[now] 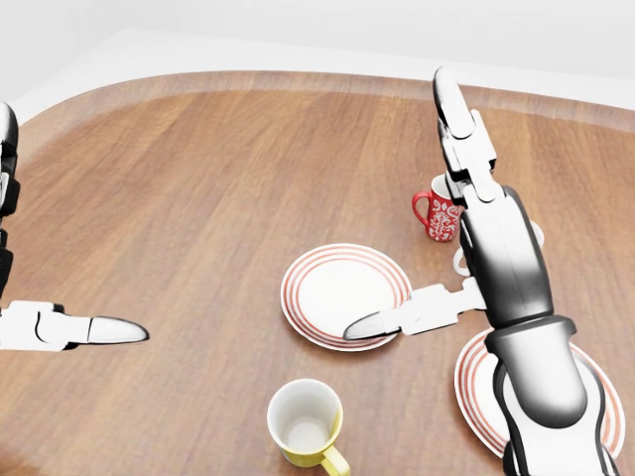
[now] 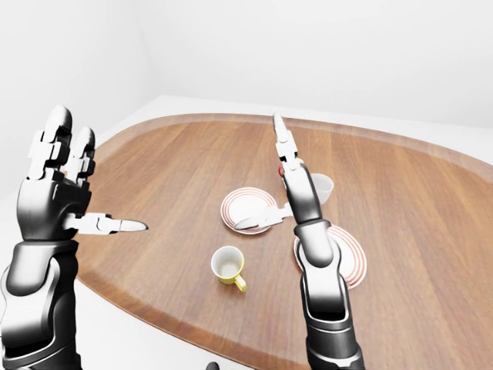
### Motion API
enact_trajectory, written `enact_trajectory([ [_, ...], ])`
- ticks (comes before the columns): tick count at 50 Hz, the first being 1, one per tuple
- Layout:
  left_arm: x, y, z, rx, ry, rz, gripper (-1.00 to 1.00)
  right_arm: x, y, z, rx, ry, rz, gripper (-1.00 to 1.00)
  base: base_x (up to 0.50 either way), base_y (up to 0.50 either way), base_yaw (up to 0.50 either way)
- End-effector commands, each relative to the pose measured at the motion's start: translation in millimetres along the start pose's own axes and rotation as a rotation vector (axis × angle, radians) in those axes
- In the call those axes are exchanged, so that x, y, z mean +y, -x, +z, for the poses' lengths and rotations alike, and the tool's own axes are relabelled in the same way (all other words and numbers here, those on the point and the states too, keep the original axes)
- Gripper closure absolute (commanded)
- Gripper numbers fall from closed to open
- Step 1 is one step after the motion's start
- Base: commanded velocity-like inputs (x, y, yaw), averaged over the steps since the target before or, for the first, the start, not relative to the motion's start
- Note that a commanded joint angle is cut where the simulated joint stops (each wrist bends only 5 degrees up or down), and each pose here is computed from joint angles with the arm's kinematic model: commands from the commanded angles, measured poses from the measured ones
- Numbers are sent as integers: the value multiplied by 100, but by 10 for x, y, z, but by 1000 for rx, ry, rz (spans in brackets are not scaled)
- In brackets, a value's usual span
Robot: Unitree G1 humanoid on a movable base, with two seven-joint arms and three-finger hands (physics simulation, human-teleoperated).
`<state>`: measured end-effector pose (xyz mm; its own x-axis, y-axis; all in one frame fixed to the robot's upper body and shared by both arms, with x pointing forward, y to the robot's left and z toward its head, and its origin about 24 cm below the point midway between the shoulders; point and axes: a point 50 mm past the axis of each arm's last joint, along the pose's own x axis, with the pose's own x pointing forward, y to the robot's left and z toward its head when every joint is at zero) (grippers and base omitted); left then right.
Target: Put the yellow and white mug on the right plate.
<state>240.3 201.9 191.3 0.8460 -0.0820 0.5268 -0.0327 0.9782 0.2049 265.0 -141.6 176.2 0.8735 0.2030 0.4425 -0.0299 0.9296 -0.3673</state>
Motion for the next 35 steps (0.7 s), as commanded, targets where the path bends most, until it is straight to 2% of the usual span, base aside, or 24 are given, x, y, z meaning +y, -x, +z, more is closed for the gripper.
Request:
enact_trajectory([
  [1,245,-77,94,-45,-34,41,-100,95,-134,97,-36,101,71,-100,0,0,0],
  [9,351,-87,137,-62,-40,69,-100,138,-296,246,-93,190,118,-100,0,0,0],
  [14,399,-96,131,-58,-45,77,-100,202,-357,209,-67,277,149,-100,0,0,0],
  [24,447,-97,144,-61,-51,85,-100,385,-403,331,-85,398,232,-100,0,0,0],
  [35,480,-101,165,-68,-57,90,-100,521,-443,298,-47,448,291,-100,0,0,0],
])
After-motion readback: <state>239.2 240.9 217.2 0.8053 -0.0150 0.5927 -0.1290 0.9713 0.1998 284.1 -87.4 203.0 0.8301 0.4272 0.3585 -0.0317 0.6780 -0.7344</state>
